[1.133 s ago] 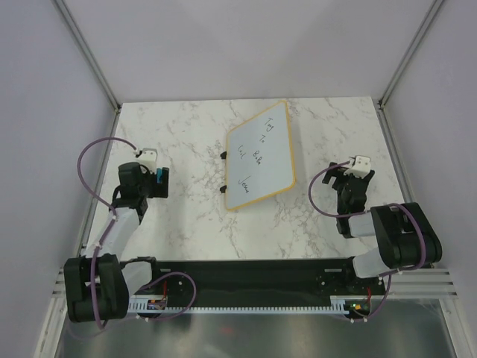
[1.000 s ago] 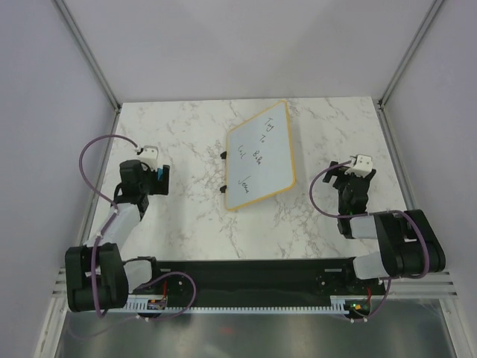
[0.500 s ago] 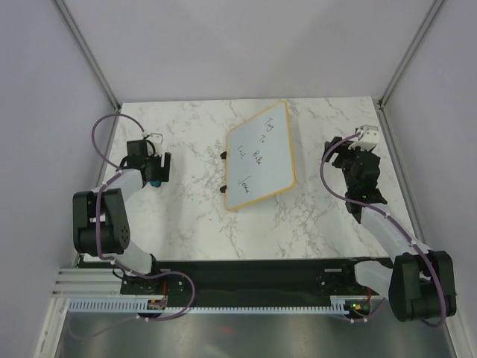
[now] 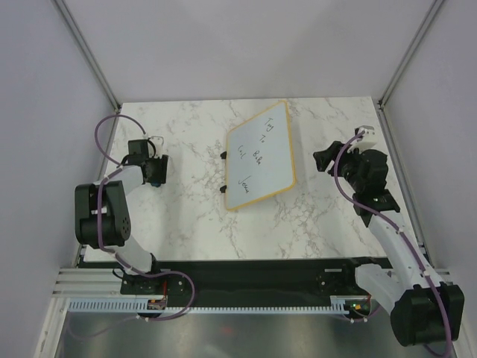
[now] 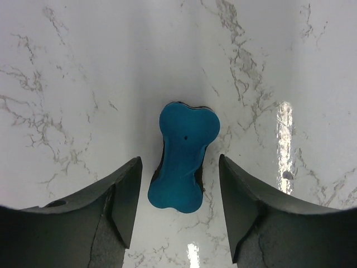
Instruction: Erase the whiteboard
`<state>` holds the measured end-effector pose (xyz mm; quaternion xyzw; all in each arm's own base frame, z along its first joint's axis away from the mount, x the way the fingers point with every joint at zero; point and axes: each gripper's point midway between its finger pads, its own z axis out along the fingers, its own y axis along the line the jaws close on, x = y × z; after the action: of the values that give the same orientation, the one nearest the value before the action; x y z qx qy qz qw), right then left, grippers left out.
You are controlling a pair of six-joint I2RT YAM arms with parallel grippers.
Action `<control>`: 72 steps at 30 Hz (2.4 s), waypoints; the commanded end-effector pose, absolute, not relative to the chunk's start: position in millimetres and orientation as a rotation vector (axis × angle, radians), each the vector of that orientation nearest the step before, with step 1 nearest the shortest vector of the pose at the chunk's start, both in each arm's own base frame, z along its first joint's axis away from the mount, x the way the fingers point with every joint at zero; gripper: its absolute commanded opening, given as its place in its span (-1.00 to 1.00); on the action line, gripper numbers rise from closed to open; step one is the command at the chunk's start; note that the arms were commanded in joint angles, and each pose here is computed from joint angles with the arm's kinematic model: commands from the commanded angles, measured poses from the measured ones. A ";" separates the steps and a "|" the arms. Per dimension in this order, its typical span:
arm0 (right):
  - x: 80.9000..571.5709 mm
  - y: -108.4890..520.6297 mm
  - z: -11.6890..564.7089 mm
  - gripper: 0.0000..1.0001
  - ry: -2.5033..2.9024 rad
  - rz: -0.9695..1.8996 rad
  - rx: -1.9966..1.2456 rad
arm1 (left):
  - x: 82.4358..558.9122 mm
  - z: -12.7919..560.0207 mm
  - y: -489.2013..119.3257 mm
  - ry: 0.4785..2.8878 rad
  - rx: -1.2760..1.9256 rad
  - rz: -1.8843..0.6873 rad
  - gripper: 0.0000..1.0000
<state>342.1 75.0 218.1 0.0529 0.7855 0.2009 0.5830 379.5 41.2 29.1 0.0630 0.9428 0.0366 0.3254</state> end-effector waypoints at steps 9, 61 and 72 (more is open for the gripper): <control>298.0 102.6 204.4 0.43 1.937 0.638 0.060 | 410.7 42.6 41.9 2.436 0.176 0.071 0.23; 265.7 116.2 193.0 0.37 1.983 0.706 0.022 | 392.5 40.1 48.0 2.490 0.143 0.076 0.06; 265.8 115.8 185.9 0.34 2.001 0.700 0.027 | 395.3 39.2 47.2 2.491 0.142 0.067 -0.27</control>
<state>265.4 113.8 184.2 0.0181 0.8268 0.2868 0.4835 383.3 44.5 30.4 0.0580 0.9511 0.0253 0.3024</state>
